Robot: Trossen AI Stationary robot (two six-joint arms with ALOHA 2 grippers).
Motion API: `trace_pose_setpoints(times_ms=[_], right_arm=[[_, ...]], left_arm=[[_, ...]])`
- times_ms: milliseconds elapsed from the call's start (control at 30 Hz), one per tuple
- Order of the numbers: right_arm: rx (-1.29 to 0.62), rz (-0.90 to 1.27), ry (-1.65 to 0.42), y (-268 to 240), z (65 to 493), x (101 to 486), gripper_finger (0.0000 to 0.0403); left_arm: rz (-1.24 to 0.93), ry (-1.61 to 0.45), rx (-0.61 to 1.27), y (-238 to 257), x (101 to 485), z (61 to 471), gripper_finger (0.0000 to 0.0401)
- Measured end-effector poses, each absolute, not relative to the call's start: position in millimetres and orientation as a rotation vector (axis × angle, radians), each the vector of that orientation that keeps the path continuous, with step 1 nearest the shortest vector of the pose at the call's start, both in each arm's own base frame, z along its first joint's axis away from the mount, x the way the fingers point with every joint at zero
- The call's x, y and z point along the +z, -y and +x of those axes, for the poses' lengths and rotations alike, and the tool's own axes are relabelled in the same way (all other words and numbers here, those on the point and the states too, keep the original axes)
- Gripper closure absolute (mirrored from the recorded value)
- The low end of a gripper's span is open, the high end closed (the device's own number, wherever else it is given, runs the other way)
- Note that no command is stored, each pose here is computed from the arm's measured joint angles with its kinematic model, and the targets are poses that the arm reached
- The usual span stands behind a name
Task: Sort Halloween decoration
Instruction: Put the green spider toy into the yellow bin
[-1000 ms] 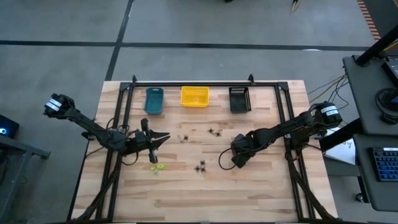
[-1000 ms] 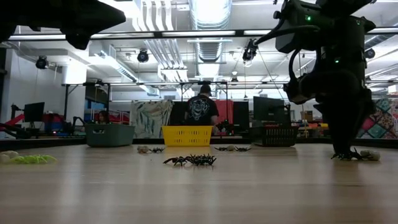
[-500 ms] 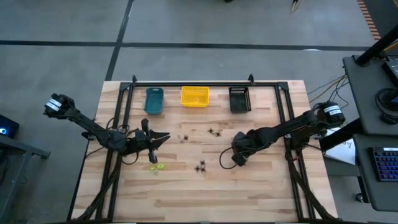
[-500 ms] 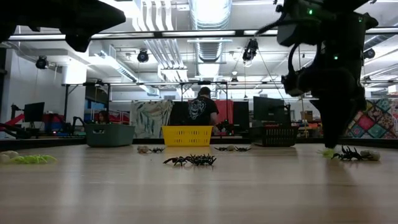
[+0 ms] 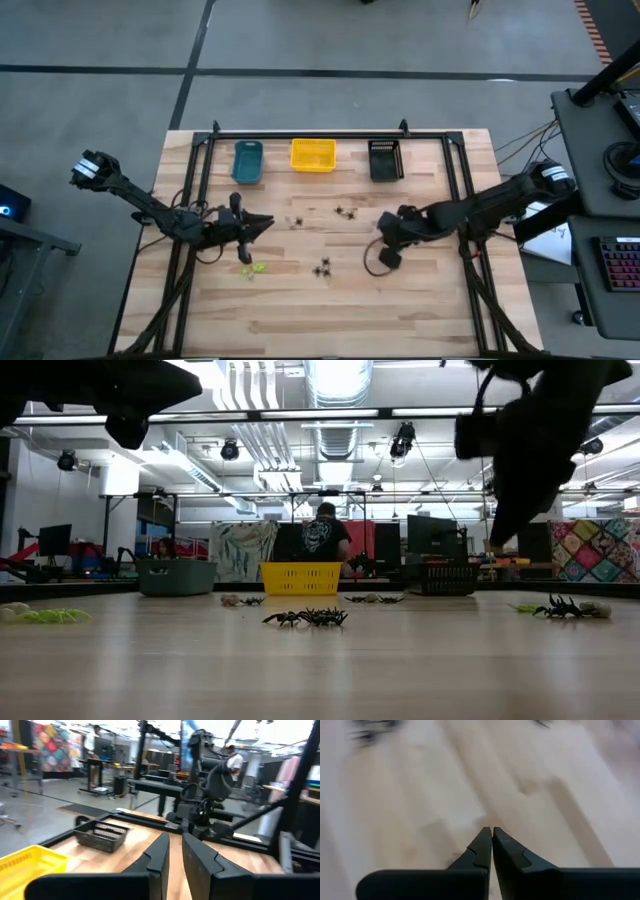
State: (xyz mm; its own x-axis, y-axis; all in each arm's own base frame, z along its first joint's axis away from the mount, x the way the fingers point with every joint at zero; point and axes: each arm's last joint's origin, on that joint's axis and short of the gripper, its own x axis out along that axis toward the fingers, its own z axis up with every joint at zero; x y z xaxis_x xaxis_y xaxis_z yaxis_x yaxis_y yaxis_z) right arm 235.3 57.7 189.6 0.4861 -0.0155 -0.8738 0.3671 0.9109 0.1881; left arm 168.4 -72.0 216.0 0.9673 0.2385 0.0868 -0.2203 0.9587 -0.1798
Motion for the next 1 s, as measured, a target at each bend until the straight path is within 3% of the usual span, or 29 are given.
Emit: trace_pose_setpoints(times_ms=[300, 467, 800, 1000], right_arm=[[-0.043, 0.129, -0.77, -78.8, 202.2, 158.6, 0.0394], [-0.039, 0.093, -0.751, -73.3, 179.3, 135.8, 0.0394], [-0.034, 0.08, -0.737, -67.5, 167.2, 125.6, 0.0391], [-0.056, 0.067, -0.758, -69.4, 172.3, 122.6, 0.035]], left_arm=[[-0.254, 0.114, 0.175, 73.5, 216.0, 168.8, 0.0366], [-0.274, 0.126, 0.172, 73.5, 217.2, 168.7, 0.0366], [-0.281, 0.18, 0.172, 72.9, 223.3, 167.8, 0.0366], [-0.282, 0.183, 0.173, 72.8, 223.6, 167.7, 0.0366]])
